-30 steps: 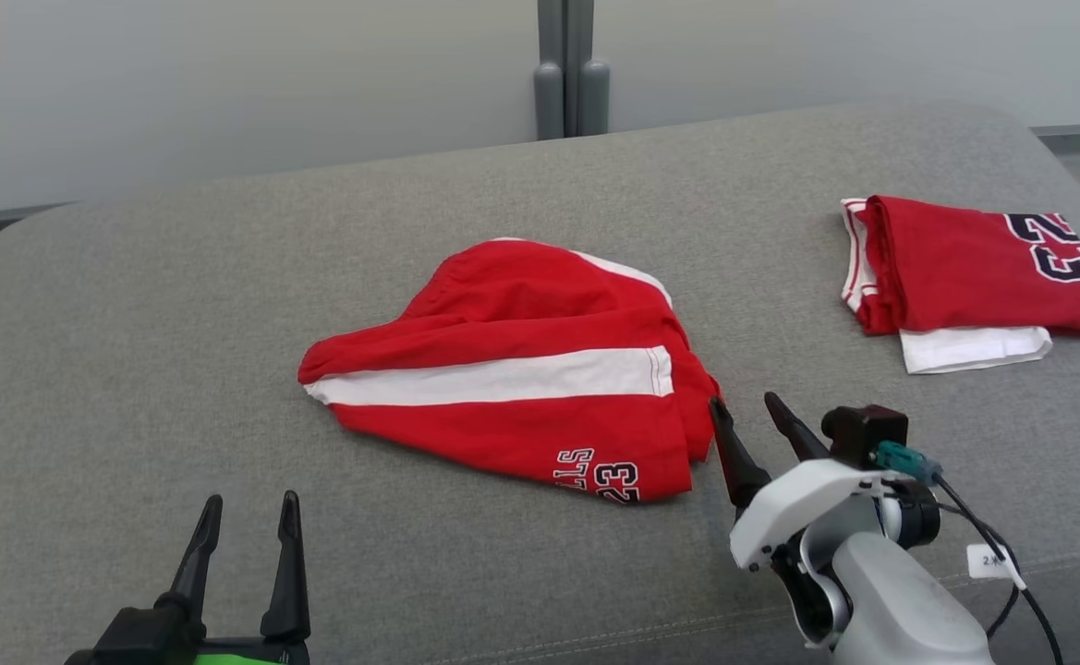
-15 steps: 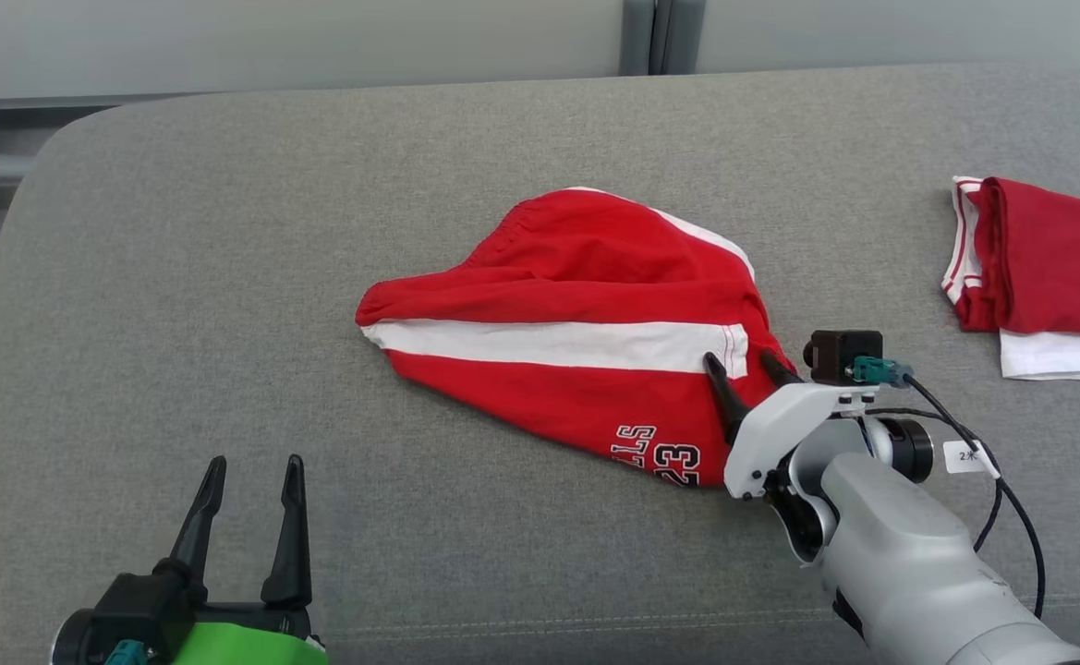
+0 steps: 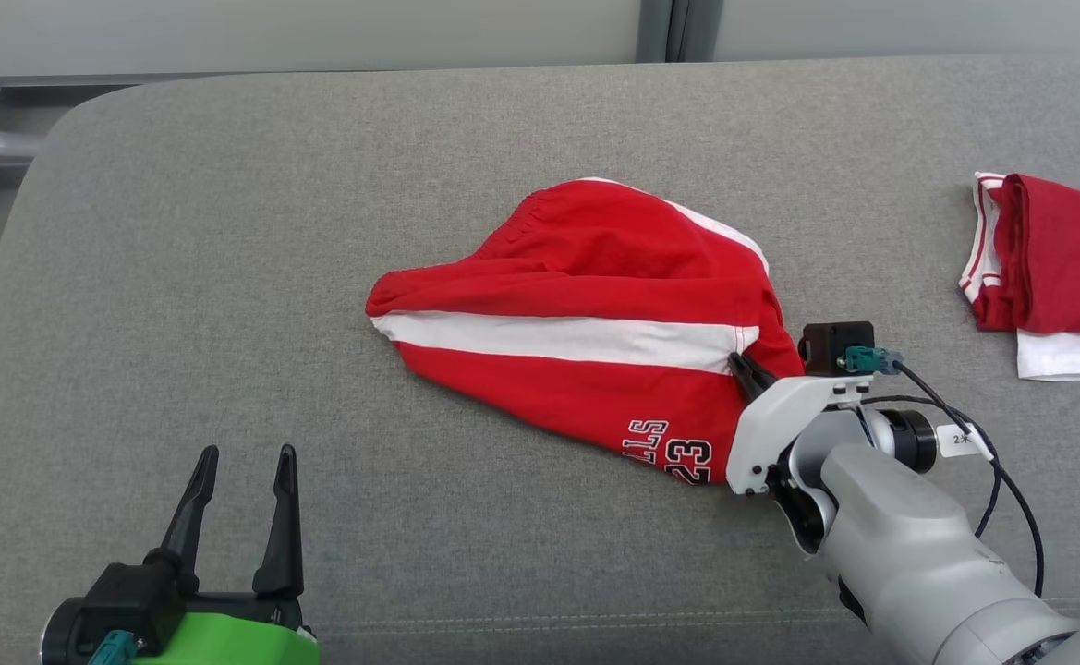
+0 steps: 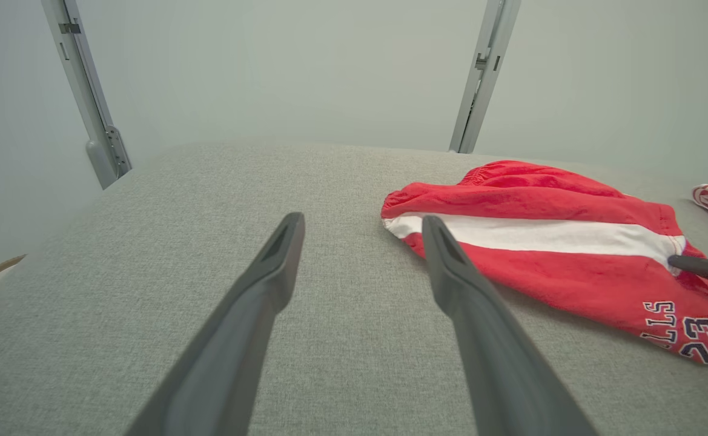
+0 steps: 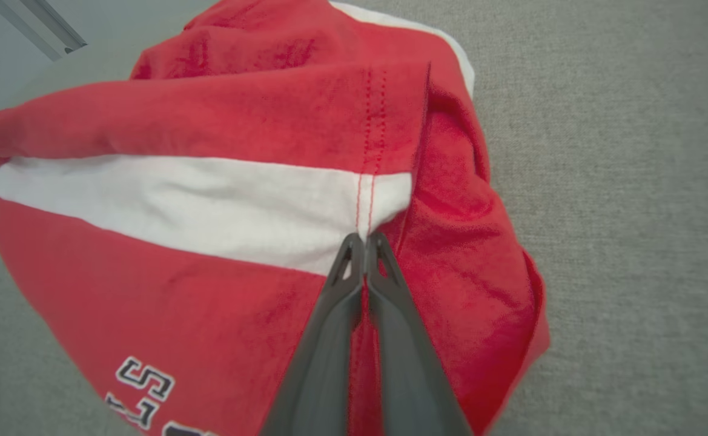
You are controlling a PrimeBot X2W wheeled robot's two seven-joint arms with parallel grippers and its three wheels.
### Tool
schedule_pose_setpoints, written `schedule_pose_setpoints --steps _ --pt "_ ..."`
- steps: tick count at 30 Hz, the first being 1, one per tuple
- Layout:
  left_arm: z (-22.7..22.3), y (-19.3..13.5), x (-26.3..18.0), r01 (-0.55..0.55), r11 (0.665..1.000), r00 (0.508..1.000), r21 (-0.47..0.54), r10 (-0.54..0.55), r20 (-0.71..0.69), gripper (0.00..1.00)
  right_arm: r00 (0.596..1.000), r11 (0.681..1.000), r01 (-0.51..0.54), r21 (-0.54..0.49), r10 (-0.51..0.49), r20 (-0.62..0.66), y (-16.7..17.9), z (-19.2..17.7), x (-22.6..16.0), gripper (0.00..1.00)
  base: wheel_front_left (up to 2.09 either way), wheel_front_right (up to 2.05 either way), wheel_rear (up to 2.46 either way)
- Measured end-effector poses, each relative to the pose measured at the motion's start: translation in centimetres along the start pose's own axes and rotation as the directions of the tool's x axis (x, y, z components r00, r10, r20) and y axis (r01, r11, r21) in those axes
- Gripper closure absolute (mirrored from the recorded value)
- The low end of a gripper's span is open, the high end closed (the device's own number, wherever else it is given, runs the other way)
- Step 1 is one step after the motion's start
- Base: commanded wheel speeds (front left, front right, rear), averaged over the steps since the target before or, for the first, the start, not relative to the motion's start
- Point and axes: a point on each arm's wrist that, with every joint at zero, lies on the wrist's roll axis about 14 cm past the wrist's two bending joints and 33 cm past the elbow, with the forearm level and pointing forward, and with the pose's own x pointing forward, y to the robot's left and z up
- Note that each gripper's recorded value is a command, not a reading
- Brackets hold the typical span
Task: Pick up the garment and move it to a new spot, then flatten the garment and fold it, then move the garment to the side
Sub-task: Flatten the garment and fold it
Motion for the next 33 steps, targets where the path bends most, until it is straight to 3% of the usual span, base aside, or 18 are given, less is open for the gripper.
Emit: schedule_pose_setpoints --steps 9,14,17,20,21,22,33 --pt "0.2 -0.9 0.3 0.029 1.0 1.0 0.003 -0.029 0.008 0.0 0.996 0.997 0.067 -0.035 -0.065 0.066 -2.4 2.8 -0.9 1.0 0.0 0.0 0.0" --pt "0.2 -1.6 0.5 0.048 0.999 0.999 -0.002 -0.048 0.011 0.0 0.98 0.983 0.175 -0.054 -0.169 0.102 -7.0 4.0 -2.6 1.0 0.0 0.0 0.0" --pt "0.0 -2.2 0.6 0.065 0.998 0.998 -0.005 -0.065 0.006 0.0 0.972 0.973 0.221 -0.07 -0.214 0.096 -8.9 3.4 -3.7 1.0 0.0 0.0 0.0" --pt "-0.3 -2.7 0.6 0.08 0.997 0.997 -0.009 -0.08 -0.005 0.0 0.973 0.972 0.222 -0.076 -0.216 0.086 -8.7 2.7 -3.8 1.0 0.0 0.0 0.0" --pt "-0.4 -2.8 0.5 0.083 0.997 0.997 -0.009 -0.083 -0.009 0.0 0.973 0.972 0.221 -0.075 -0.214 0.084 -8.6 2.5 -3.8 0.18 0.0 0.0 0.0" --pt "-0.5 -2.9 0.5 0.087 0.996 0.996 -0.009 -0.087 -0.011 0.0 0.973 0.973 0.22 -0.075 -0.214 0.081 -8.5 2.3 -3.8 0.0 0.0 0.0 0.0" --pt "-0.2 -3.4 0.3 0.106 0.994 0.994 -0.003 -0.106 -0.003 0.0 0.948 0.965 0.245 -0.093 -0.218 0.231 -8.3 5.8 -5.4 0.0 0.0 0.0 0.0"
